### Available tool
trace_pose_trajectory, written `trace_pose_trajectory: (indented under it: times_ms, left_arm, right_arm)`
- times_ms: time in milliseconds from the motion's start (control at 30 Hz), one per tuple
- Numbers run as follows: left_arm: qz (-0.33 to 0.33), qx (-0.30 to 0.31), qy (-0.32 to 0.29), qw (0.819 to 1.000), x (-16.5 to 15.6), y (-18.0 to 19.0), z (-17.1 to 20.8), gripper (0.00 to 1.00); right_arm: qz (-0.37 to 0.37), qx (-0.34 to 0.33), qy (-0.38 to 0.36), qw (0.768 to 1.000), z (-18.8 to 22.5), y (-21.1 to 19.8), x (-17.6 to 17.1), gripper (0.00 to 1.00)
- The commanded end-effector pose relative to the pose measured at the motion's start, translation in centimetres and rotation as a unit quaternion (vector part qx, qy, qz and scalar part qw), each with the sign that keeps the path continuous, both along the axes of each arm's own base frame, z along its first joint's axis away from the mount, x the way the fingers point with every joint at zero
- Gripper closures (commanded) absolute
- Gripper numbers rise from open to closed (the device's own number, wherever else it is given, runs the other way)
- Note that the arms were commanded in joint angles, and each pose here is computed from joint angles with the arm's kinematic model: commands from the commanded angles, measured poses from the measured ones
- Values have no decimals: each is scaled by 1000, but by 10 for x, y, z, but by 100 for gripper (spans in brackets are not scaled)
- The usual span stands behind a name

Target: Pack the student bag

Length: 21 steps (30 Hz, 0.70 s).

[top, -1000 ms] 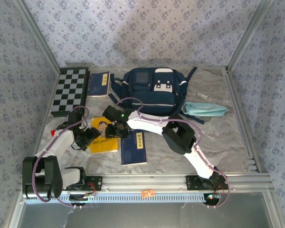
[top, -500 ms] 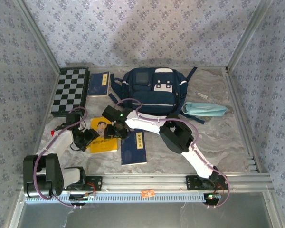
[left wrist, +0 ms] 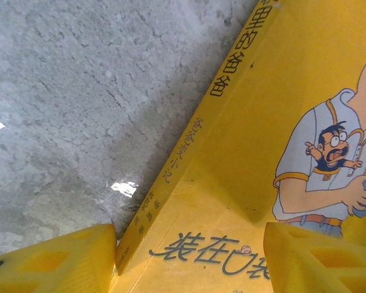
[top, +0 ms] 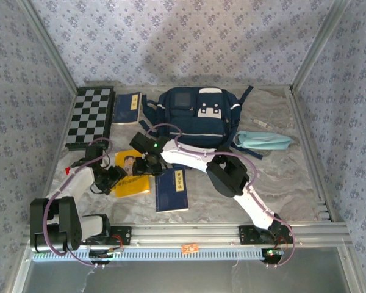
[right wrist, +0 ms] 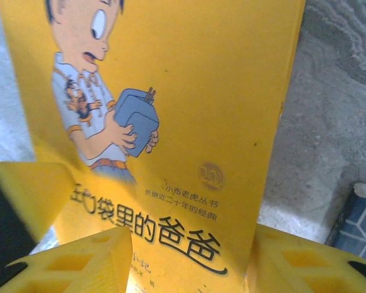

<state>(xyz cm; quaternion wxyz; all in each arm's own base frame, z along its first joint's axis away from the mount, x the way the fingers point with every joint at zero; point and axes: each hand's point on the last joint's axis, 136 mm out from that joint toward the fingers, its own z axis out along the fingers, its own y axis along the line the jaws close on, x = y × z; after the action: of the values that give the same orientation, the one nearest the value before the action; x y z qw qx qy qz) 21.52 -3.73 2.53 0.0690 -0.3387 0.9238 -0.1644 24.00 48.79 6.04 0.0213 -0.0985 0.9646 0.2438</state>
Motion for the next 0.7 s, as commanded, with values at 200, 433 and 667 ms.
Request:
trace_pose_trajectory:
  times_ms: [200,433,667]
  left_arm:
    - [-5,-3,5,1000,-2,0,-5,36]
    - [-5,-2,5,1000,-2,-1,-4,37]
    - [-3,-10,-3,1000,-1,-3,-1,37]
  right_arm:
    - [38,82,-18,996,57,16,-11,60]
    - [41,100,-3,994,43,25,-10,66]
    - [37,93,4,995,31,24,-9,77]
